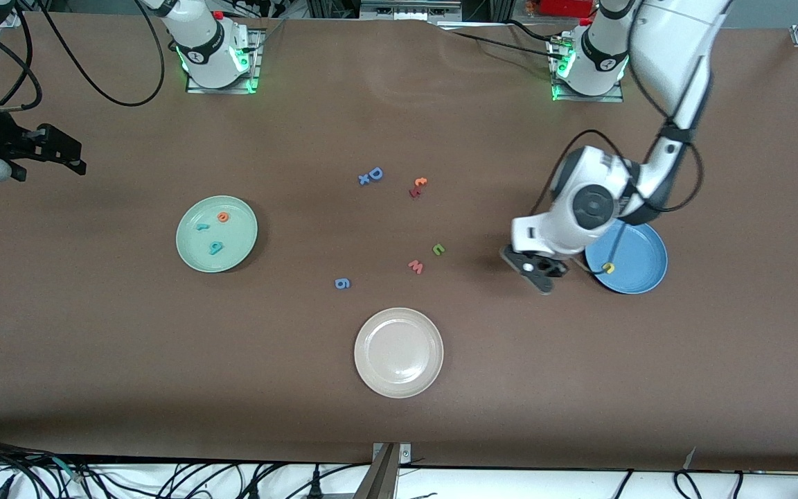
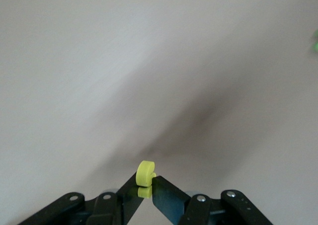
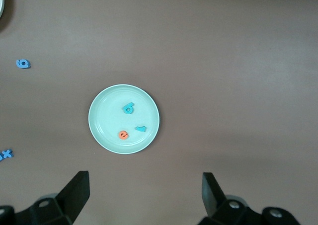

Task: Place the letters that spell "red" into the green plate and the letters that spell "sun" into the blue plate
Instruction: 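Carry the yellow 2 to the blue plate and lower it with the left gripper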

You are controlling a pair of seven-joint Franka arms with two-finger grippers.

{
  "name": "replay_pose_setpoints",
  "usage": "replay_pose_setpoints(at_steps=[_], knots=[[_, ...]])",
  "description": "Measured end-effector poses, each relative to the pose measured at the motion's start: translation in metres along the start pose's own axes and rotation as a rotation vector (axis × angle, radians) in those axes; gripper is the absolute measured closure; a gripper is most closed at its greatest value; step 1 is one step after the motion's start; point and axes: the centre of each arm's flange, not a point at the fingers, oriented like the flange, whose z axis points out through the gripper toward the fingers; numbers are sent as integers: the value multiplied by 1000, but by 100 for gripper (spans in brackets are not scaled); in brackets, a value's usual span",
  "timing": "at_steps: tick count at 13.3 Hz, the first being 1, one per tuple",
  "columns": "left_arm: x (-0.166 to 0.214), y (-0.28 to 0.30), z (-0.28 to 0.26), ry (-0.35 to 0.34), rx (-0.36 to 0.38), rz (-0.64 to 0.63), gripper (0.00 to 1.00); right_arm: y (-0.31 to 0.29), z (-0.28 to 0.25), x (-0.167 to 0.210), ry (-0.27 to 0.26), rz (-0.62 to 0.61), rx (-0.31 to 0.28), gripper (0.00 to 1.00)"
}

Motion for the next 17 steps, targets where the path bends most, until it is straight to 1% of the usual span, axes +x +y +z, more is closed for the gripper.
replay_pose_setpoints(at_steps=[2, 6, 7, 8, 9, 11, 13, 14, 16, 17], knots=[[-35, -50, 0, -22, -20, -23, 82, 4, 0, -1, 0, 32, 1, 0], [-100, -113, 18, -45, -59, 1, 81, 5, 0, -1, 0, 40, 2, 0], [-111, -126, 18, -43, -60, 9, 81, 5, 0, -1, 0, 43, 2, 0], [-117, -132, 18, -42, -61, 10, 76, 5, 0, -1, 0, 54, 2, 0], [-115, -131, 17, -39, -60, 8, 76, 5, 0, -1, 0, 75, 2, 0], [-89, -108, 9, -26, -48, -18, 60, 5, 0, -1, 0, 115, 3, 0], [-57, -76, 0, -12, -29, -22, 39, 3, 0, 0, 0, 120, 3, 0], [-47, -66, -1, 1, -17, -22, 28, 2, 0, 0, 0, 118, 3, 0], [-44, -66, -3, 21, -3, -24, 6, -1, 0, 0, 0, 118, 3, 0], [-45, -70, -4, 31, 5, -31, 0, -1, 0, 0, 0, 118, 3, 0]])
